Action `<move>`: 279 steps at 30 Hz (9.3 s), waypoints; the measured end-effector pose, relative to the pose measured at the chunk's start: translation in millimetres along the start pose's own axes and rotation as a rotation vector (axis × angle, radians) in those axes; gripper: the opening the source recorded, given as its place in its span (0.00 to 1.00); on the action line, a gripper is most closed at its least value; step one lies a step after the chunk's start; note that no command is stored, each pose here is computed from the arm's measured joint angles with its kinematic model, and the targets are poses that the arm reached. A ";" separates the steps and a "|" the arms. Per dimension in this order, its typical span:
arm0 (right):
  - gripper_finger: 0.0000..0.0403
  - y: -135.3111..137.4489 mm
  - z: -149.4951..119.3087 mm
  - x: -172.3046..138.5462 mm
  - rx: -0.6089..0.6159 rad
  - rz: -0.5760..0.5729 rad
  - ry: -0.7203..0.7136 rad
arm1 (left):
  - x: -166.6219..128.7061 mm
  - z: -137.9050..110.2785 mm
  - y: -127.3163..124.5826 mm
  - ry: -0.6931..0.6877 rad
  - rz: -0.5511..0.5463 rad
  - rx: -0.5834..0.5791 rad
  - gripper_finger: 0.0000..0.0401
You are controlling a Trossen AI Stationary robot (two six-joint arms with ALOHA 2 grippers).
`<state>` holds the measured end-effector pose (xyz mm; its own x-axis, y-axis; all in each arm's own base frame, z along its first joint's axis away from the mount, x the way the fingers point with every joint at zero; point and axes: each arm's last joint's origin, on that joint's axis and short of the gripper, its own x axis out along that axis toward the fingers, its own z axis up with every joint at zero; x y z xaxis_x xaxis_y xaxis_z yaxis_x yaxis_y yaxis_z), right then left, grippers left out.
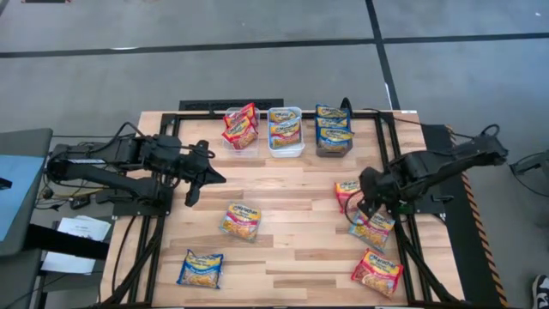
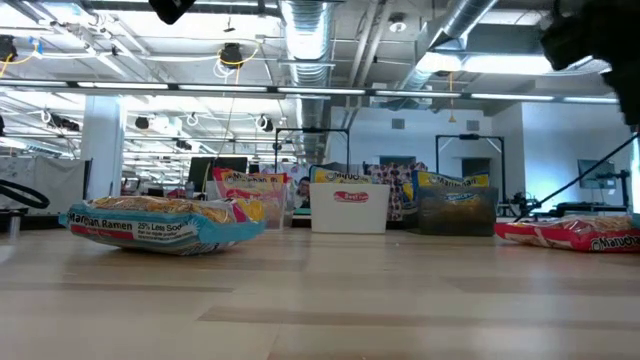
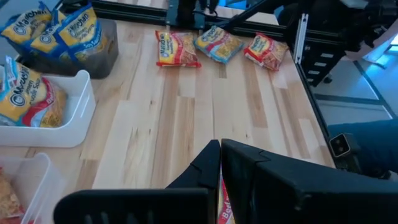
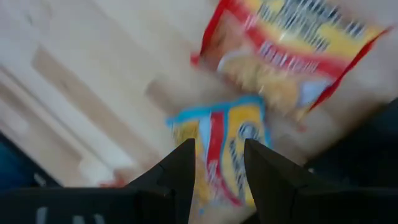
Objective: Sort Maruchan noodles
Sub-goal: Put the light blue noodle pack into the white bin, then put the red noodle pack into the transparent bin
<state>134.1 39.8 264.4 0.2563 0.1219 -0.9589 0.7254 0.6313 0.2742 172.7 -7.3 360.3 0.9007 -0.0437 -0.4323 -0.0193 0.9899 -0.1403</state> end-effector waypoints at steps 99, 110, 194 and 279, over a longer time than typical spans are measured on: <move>0.00 62.8 59.2 27.5 -0.464 -0.216 -0.608 | -3.6 3.4 18.1 -0.125 0.544 -0.141 0.00; 0.00 46.6 118.0 10.1 -0.591 -0.326 -0.785 | -4.7 4.3 27.9 -0.116 0.589 -0.127 0.00; 0.39 62.5 242.1 54.8 -0.816 -0.610 -0.508 | -4.4 0.6 29.6 -0.077 0.564 -0.150 0.00; 0.38 98.4 130.3 16.6 -0.601 -0.278 -0.033 | -20.7 -7.0 13.5 0.153 0.111 -0.237 0.00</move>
<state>293.0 4.1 285.0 0.1370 -0.1245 -0.9827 0.2866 0.9546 -0.0810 150.8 6.0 361.1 0.8118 0.0258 -0.5833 -0.2312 0.9316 -0.2806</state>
